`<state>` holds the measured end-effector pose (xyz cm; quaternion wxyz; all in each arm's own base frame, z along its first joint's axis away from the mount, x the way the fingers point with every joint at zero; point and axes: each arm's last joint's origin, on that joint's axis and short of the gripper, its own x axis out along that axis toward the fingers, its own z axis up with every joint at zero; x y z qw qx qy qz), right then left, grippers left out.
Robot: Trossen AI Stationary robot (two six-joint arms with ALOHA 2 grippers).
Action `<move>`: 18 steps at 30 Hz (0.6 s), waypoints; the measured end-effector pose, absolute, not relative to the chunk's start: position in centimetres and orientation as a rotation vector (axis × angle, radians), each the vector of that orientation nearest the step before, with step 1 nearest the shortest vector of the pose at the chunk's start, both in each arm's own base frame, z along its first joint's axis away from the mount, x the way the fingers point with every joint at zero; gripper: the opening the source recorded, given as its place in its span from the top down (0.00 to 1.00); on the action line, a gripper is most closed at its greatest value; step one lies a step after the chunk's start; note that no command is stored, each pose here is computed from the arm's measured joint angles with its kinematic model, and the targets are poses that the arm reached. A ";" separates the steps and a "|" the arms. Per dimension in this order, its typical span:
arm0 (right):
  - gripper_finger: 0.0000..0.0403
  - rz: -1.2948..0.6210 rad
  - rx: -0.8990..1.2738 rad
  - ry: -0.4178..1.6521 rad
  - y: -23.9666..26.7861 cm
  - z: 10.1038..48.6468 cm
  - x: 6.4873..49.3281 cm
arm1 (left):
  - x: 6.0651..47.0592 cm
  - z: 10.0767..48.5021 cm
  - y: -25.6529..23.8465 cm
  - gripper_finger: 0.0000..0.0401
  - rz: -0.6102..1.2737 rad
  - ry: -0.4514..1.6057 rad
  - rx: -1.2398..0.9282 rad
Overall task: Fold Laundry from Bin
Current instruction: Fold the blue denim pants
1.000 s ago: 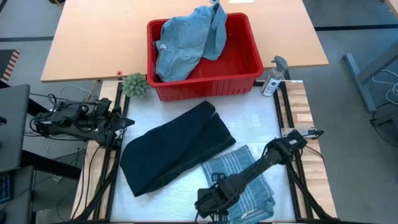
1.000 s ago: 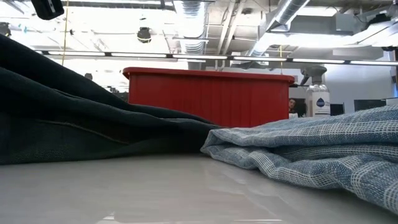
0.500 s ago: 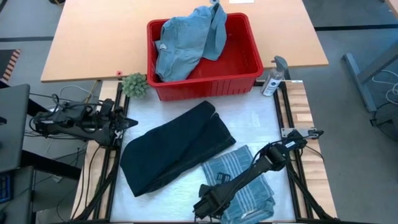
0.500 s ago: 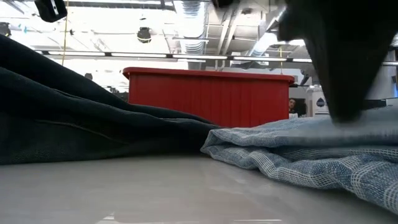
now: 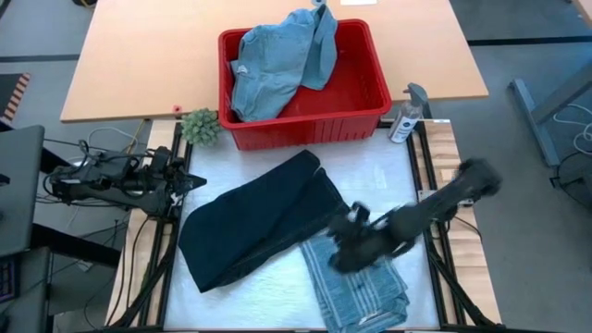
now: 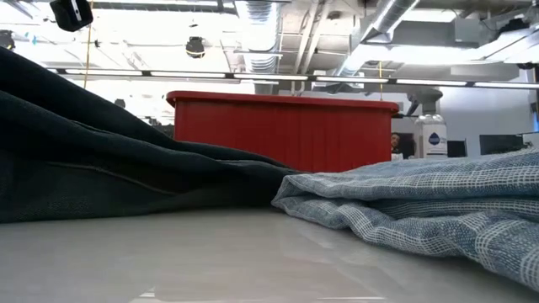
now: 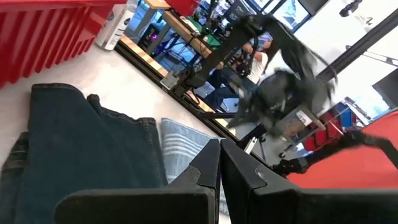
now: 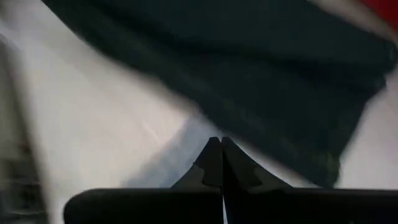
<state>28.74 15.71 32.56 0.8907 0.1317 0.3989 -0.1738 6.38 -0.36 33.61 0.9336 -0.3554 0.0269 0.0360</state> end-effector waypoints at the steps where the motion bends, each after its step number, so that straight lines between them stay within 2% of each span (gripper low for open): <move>1: 0.96 -0.316 0.323 0.751 14.7 32.5 27.5 | 6.4 33.6 -0.4 1.00 0.074 0.054 -0.722; 5: 0.96 -0.145 0.705 0.416 11.1 28.9 23.9 | 6.4 33.6 -0.4 1.00 0.074 0.056 -0.716; 8: 0.96 -0.072 0.887 0.310 10.3 25.2 22.9 | 6.4 33.6 -0.4 1.00 0.067 0.060 -0.730; 10: 0.96 -0.116 0.882 0.361 10.8 23.6 22.9 | 6.4 33.6 -0.4 1.00 0.065 0.061 -0.732; 14: 0.96 -0.212 0.834 0.642 11.7 20.1 23.8 | 6.4 33.6 -0.3 1.00 0.083 0.055 -0.731; 18: 0.96 -0.220 0.797 0.767 12.5 19.0 25.1 | 6.4 33.5 -0.3 1.00 0.109 0.048 -0.730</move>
